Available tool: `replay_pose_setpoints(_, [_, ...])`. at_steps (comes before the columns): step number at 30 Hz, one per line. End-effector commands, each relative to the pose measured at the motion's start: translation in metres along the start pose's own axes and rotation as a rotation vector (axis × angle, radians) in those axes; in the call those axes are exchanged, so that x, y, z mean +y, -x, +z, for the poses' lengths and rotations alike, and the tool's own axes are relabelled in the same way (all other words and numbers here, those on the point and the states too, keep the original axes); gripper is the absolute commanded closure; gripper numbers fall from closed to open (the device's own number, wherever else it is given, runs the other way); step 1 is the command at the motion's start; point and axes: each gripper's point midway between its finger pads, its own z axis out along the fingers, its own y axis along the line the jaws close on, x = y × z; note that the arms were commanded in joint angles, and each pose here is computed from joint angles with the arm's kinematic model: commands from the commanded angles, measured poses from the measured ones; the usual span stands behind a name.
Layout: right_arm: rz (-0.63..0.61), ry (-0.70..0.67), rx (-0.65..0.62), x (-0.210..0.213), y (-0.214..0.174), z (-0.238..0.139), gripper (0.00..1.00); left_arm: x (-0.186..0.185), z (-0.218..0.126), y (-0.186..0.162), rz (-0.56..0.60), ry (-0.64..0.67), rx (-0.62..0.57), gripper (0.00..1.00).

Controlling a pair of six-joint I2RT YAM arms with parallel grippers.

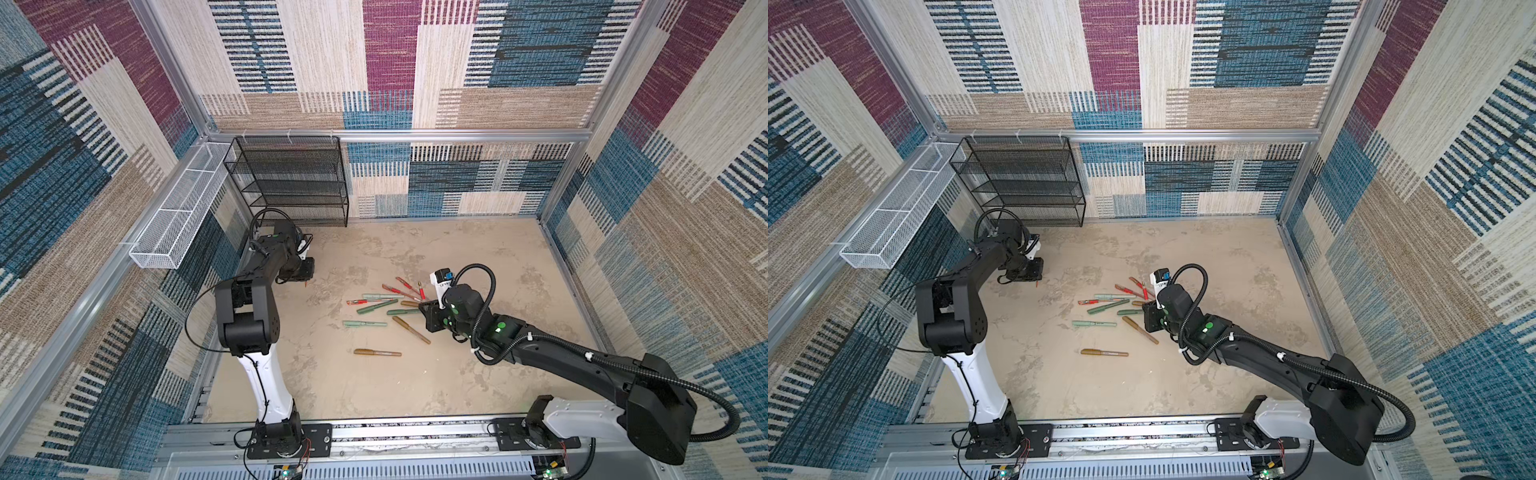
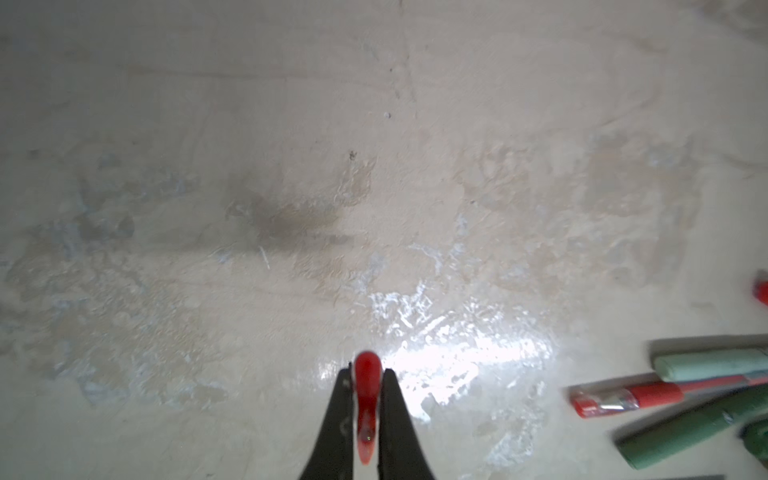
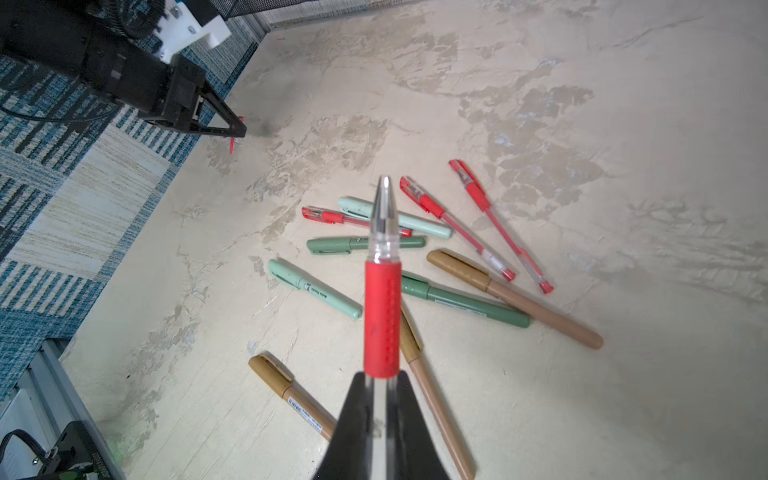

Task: Open the pen caps
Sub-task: 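Set the red cap down with the left gripper while the right carries the pen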

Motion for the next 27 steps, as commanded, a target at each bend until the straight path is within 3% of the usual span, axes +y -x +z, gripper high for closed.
replay_pose_setpoints(1, [0.028,0.0,-0.008,-0.002,-0.001,-0.007,1.0,0.002,0.01,-0.008,0.017,0.014,0.077,1.0])
replay_pose_setpoints(10, [0.034,-0.023,-0.006,-0.011,-0.005,-0.017,1.0,-0.002,0.041,-0.009,0.048,0.052,0.159,0.87])
replay_pose_setpoints(18, [0.038,-0.034,-0.014,-0.015,-0.005,-0.022,1.0,-0.002,0.043,-0.01,0.039,0.066,0.169,0.79])
replay_pose_setpoints(27, [0.006,-0.044,-0.023,-0.016,0.009,-0.023,1.0,-0.012,0.017,-0.003,0.034,0.048,0.117,0.54])
